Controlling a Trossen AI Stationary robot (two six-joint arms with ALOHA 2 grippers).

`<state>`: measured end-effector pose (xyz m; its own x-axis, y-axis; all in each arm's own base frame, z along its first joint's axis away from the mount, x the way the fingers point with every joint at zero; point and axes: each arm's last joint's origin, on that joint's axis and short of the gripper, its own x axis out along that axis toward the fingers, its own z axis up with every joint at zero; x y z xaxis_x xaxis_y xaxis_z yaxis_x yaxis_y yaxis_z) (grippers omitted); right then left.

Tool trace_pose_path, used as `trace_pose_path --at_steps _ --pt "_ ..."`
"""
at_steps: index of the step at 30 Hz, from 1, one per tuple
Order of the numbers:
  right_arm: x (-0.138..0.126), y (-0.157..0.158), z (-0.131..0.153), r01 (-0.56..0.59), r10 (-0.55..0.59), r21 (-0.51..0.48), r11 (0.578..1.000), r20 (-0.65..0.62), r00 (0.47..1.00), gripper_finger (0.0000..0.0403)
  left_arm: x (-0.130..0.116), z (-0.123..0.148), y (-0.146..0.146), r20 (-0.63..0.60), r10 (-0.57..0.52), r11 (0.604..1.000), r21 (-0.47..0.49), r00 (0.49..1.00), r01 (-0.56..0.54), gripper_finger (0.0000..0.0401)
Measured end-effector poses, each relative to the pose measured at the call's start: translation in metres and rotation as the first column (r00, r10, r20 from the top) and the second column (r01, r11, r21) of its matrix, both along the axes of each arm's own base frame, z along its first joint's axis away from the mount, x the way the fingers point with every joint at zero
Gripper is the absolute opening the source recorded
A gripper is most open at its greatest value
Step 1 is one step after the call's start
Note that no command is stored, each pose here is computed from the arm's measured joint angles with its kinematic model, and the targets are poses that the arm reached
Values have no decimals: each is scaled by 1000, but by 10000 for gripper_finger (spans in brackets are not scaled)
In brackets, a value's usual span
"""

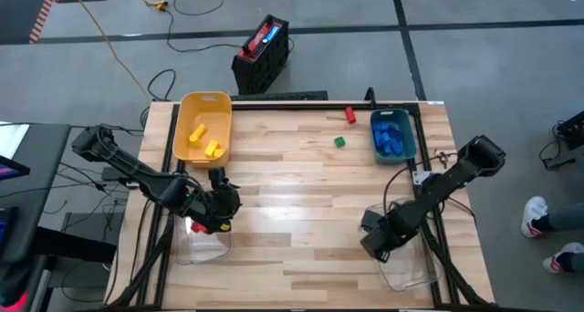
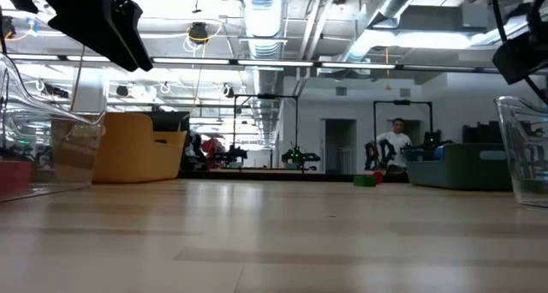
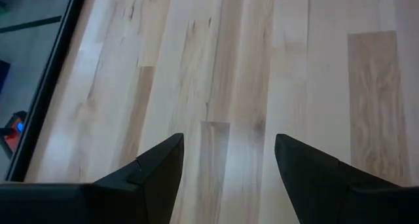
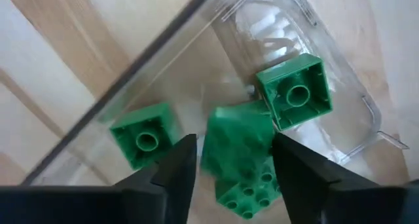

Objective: Sort blocks
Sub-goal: Put the green game piece into the right transparent bin, then put the red wooden block into the left transparent bin

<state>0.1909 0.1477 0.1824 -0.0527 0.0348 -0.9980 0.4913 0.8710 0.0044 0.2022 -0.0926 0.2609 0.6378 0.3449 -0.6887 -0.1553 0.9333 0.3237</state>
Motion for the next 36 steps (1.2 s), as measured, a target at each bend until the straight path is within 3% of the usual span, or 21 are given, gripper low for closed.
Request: trace_pose_path --at_steps 6,10,14,18,21,23,26,31,36 --pt "5 -1 16 26 -26 12 1000 -29 999 237 0 0 0 0 0 1000 0 1000 0 236" --pt "6 1 48 39 -39 -2 999 -91 995 239 0 0 0 -1 0 1000 1 1000 0 236" --pt "7 -2 92 39 -46 -74 997 -96 994 239 0 0 0 -1 -2 1000 2 1000 2 236" --pt "20 -21 123 14 -3 -225 974 49 999 239 0 0 0 3 -2 1000 0 1000 2 236" --pt "35 -48 131 25 19 -327 945 130 991 239 0 -4 0 0 -4 1000 3 1000 4 236" --pt "43 -72 130 28 17 -386 922 114 993 239 0 -7 0 -2 -10 1000 10 1000 10 236" --pt "59 -110 130 64 -4 -421 905 141 990 240 0 -9 0 -12 -15 1000 17 1000 15 236" --pt "81 -182 133 229 -99 -464 855 287 953 240 0 -9 0 -13 -20 999 34 1000 21 236" --pt "79 -248 128 384 -209 -478 790 378 902 240 0 -8 2 -1 -10 996 92 1000 10 236"
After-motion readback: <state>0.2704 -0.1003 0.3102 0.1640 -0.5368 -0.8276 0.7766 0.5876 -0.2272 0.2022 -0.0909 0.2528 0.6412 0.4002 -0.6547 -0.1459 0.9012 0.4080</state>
